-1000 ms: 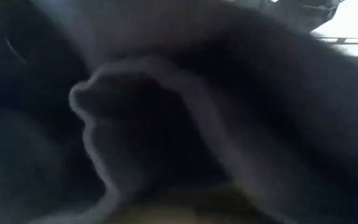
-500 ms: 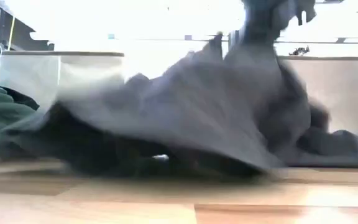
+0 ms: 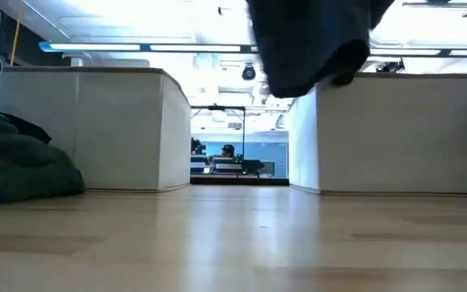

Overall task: Sort clothes
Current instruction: Put the pants into the right laundry organizer

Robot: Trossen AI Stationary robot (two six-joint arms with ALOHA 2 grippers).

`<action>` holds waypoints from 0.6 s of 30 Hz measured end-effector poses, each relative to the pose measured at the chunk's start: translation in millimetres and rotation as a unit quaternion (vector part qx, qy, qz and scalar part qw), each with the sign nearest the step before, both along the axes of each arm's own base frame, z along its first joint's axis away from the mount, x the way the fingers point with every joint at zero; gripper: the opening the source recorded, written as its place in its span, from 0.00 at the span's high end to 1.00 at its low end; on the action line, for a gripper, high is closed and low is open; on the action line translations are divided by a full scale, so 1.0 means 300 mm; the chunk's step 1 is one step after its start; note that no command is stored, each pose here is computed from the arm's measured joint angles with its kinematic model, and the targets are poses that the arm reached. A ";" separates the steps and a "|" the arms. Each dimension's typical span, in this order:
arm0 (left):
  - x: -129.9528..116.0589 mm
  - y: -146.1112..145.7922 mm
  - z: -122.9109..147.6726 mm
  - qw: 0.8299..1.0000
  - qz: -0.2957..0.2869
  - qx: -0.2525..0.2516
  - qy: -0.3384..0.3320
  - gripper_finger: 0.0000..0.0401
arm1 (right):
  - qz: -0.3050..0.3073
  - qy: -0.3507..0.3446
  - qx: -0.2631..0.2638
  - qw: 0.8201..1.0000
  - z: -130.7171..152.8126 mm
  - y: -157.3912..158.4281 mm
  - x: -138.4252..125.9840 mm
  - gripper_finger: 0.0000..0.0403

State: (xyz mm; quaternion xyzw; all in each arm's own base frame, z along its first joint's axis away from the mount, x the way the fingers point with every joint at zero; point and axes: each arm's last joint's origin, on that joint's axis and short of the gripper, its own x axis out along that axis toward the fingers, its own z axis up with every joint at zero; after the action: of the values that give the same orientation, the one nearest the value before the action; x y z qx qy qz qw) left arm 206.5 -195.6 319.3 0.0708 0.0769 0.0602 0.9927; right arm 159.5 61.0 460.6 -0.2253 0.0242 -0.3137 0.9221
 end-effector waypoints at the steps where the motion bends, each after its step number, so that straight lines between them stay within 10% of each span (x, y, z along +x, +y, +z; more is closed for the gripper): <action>1: 0.002 0.002 -0.001 1.000 0.001 0.004 0.002 0.98 | -0.006 -0.015 0.002 1.000 0.031 -0.021 -0.029 0.99; 10: 0.015 0.020 -0.010 1.000 0.011 0.025 0.014 0.98 | -0.095 -0.113 -0.004 0.989 0.150 -0.172 -0.181 0.99; 18: 0.008 0.013 -0.011 1.000 0.005 0.027 0.015 0.98 | -0.152 -0.032 0.100 0.983 -0.128 -0.239 -0.114 1.00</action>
State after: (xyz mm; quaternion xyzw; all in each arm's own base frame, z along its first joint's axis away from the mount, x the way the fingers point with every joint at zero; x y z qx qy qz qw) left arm 209.0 -191.8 316.0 0.0981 0.0906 0.0659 0.9888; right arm 125.2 -10.7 422.2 -0.1152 0.0597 -0.4532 0.8819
